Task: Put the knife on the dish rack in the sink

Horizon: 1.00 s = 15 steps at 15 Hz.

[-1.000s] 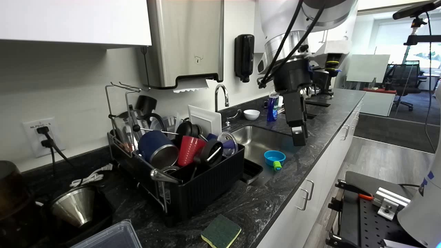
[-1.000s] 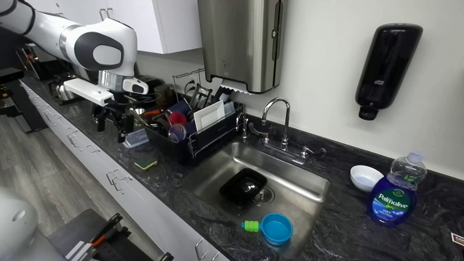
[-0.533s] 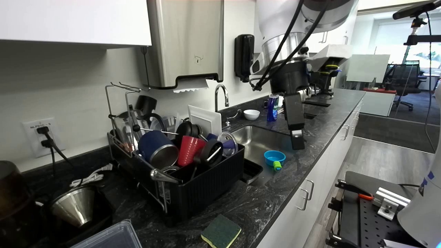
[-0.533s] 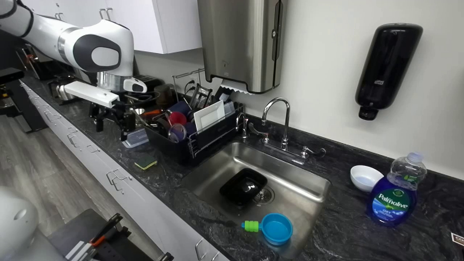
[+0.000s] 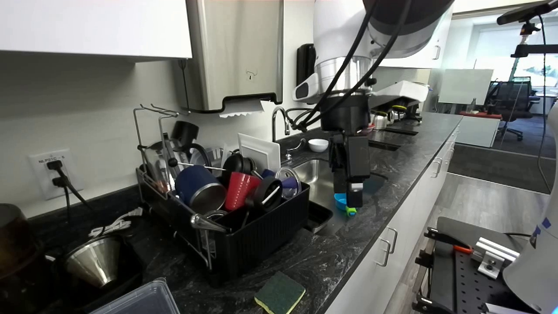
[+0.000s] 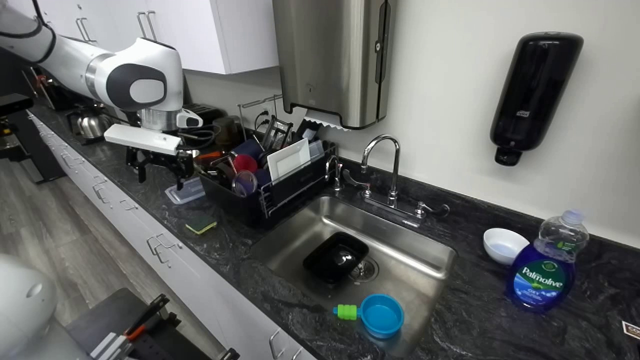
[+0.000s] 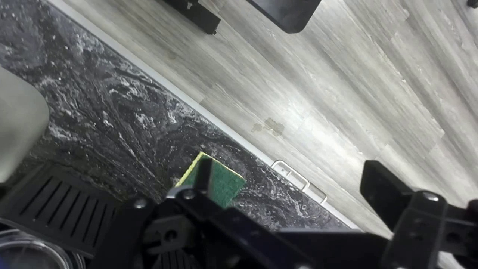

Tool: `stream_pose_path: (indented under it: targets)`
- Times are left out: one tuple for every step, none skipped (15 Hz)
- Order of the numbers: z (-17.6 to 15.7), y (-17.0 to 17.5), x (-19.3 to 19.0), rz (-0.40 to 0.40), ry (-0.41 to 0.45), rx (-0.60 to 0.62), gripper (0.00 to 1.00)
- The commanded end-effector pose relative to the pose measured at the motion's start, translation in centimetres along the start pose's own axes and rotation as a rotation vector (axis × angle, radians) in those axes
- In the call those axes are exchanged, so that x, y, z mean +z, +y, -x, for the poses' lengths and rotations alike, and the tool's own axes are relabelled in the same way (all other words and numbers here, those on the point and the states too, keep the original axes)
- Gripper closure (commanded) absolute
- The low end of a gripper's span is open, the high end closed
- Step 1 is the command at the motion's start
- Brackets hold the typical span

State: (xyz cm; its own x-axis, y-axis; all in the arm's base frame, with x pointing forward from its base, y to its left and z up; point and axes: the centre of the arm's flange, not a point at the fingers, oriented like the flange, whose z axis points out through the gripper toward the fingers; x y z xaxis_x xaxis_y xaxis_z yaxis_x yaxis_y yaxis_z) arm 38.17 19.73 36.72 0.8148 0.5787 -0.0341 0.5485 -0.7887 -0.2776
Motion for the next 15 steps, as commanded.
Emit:
stream_pose_path:
  targets:
    - [-1.7,0.9,0.4,-0.037,0.025,-0.146,0.00]
    - [-2.0,1.1,0.3,-0.041,0.031,-0.183,0.00]
    - [-2.3,1.3,0.2,-0.046,0.035,-0.220,0.00]
    - [-2.7,1.4,0.1,-0.052,0.041,-0.256,0.00]
    - [-3.1,1.6,0.0,-0.064,0.047,-0.294,0.00]
    - [-3.4,1.8,-0.2,-0.072,0.057,-0.330,0.00]
    - [-3.9,2.0,-0.5,-0.076,0.067,-0.363,0.00]
    - [-4.2,2.2,-0.7,-0.079,0.076,-0.397,0.00]
    - [-4.6,2.4,-1.1,-0.076,0.089,-0.432,0.00]
    - [-4.9,2.5,-1.5,-0.072,0.092,-0.465,0.00]
    - [-5.0,2.7,-1.8,-0.059,0.100,-0.503,0.00]
    - [-5.3,3.0,-2.3,-0.057,0.112,-0.539,0.00]
    - [-5.5,3.2,-2.5,-0.056,0.123,-0.578,0.00]
    - [-5.8,3.6,-2.9,-0.059,0.133,-0.613,0.00]
    - [-6.1,3.9,-3.1,-0.060,0.140,-0.638,0.00]
